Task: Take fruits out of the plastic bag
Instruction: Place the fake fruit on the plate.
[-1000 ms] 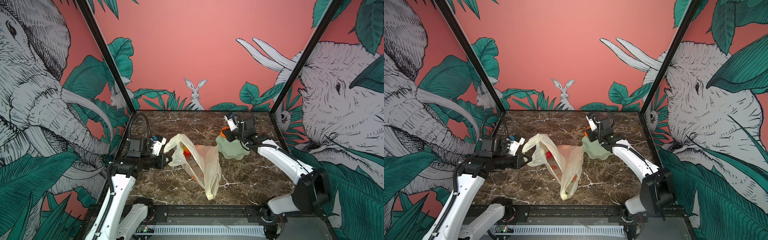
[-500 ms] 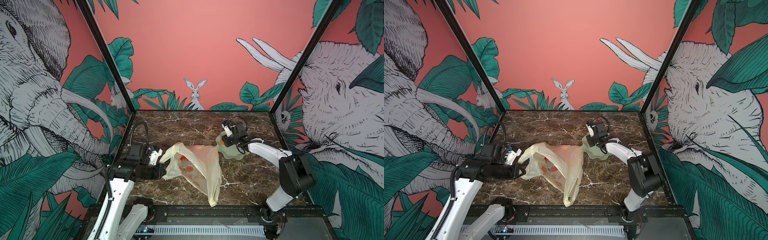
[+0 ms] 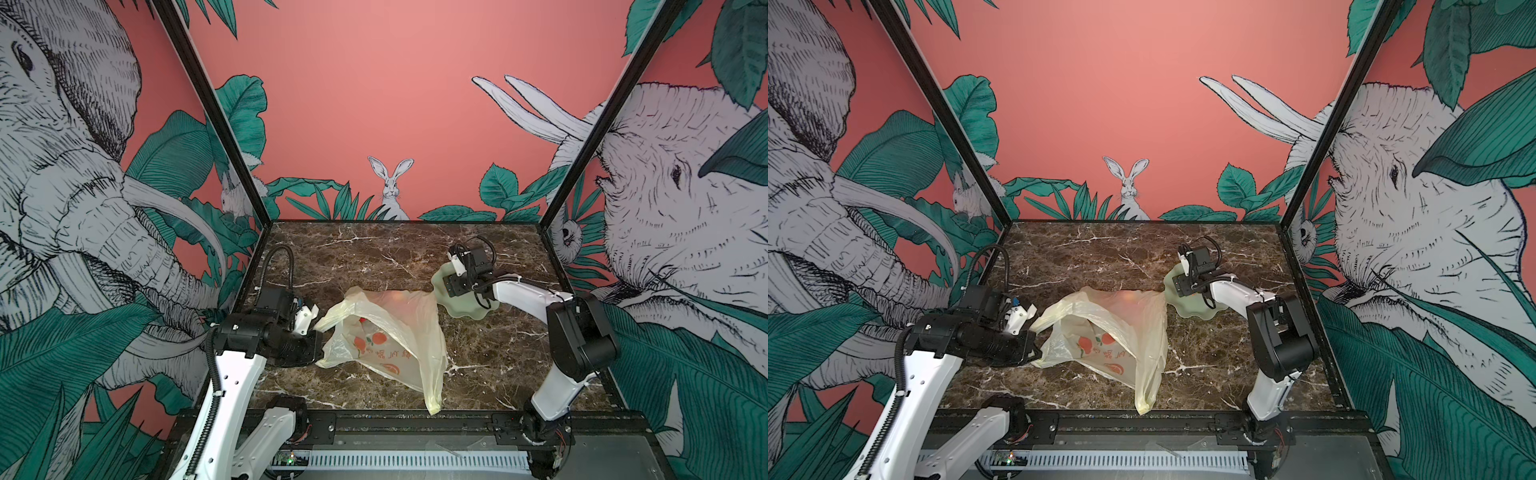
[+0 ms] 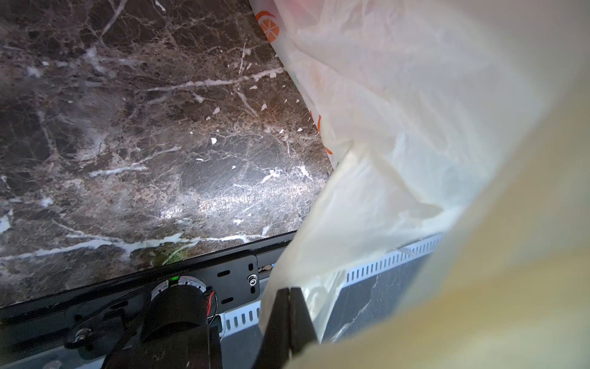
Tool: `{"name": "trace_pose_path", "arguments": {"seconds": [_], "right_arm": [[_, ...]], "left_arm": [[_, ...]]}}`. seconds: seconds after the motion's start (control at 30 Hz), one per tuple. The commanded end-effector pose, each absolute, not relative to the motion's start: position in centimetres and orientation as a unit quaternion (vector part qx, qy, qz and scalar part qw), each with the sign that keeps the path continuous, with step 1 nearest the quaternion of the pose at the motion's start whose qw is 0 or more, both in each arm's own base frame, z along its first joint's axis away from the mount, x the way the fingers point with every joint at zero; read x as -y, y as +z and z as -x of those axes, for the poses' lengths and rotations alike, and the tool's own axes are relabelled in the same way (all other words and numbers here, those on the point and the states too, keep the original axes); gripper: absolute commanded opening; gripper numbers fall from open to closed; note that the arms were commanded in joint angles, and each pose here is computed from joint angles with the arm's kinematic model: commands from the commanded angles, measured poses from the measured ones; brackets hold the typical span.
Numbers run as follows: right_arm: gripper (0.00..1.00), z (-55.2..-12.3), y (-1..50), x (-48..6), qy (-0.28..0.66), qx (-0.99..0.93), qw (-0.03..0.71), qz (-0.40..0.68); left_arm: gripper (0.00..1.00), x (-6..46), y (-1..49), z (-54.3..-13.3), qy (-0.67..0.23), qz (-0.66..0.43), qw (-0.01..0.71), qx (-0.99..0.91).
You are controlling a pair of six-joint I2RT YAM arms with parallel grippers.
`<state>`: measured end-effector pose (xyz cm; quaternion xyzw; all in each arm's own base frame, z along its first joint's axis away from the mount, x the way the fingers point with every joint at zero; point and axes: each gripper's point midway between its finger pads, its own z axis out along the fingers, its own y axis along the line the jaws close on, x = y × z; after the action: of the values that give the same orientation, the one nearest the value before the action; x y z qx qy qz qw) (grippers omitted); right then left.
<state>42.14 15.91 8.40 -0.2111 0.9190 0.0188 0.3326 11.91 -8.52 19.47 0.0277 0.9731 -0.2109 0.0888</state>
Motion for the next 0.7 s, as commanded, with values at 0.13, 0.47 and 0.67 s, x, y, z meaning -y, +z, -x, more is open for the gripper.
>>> {"name": "trace_pose_path", "arguments": {"seconds": [0.13,0.47,0.67], "right_arm": [[0.88,-42.2,13.3,-15.9,0.029,-0.912,0.358,0.196],[0.89,-39.4,21.4,-17.0,0.064,-0.896,0.385,0.210],[0.88,-36.5,28.7,-19.6,0.084,-0.867,0.427,0.244]], "left_arm": [[0.00,8.1,19.7,-10.6,-0.199,-0.032,0.073,-0.977],[0.00,8.1,19.8,-11.2,-0.197,-0.039,0.095,-0.975],[0.00,8.4,19.5,-11.5,-0.207,-0.045,0.103,-0.972]]}}
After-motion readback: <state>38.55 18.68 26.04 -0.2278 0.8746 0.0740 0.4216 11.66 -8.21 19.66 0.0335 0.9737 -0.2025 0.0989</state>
